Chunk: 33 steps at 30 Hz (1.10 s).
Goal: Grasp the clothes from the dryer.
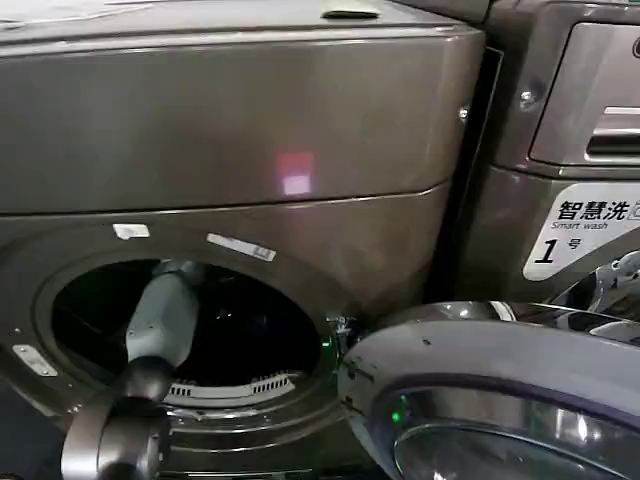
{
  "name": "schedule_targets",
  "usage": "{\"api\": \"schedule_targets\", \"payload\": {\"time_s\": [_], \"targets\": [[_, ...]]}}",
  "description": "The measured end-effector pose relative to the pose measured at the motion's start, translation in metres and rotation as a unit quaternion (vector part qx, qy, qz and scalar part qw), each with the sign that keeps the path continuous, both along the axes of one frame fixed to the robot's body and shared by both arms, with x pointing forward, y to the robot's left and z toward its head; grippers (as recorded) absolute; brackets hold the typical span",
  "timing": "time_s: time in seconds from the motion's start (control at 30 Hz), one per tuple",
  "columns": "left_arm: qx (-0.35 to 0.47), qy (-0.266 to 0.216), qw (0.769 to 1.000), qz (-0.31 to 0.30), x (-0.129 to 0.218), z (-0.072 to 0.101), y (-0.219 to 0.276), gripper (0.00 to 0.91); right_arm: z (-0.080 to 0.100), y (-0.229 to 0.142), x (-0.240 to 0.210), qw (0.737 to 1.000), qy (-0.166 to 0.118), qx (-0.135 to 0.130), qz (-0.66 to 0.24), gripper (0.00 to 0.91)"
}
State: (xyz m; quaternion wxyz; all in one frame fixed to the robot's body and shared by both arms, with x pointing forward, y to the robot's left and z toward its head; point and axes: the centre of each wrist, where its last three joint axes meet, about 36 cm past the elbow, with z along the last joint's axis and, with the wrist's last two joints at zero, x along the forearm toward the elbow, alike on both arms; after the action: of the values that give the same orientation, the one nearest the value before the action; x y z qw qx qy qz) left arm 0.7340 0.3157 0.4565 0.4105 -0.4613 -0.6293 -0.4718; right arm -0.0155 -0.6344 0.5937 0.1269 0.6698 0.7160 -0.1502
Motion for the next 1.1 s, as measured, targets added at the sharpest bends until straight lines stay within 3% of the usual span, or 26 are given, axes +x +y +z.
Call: {"api": "schedule_targets", "payload": {"time_s": [0.33, 0.63, 0.9, 1.1], "targets": [[-0.028, -0.036, 0.999, 0.008, -0.004, -0.001, -0.005, 0.0, 0.004, 0.0, 0.0, 1.0, 0.0, 0.006, -0.004, 0.907], [-0.095, -0.141, 0.985, 0.044, -0.007, 0.003, -0.025, 0.0, 0.005, 0.0, -0.001, 1.0, 0.007, 0.014, -0.011, 0.907], [-0.164, -0.244, 0.951, 0.099, -0.016, 0.014, -0.044, 0.0, 0.002, 0.001, 0.0, 1.0, 0.014, 0.019, -0.017, 0.907], [-0.233, -0.3, 0.91, 0.168, -0.026, 0.019, -0.058, 0.0, 0.003, 0.003, 0.001, 1.0, 0.017, 0.014, -0.017, 0.907]]}}
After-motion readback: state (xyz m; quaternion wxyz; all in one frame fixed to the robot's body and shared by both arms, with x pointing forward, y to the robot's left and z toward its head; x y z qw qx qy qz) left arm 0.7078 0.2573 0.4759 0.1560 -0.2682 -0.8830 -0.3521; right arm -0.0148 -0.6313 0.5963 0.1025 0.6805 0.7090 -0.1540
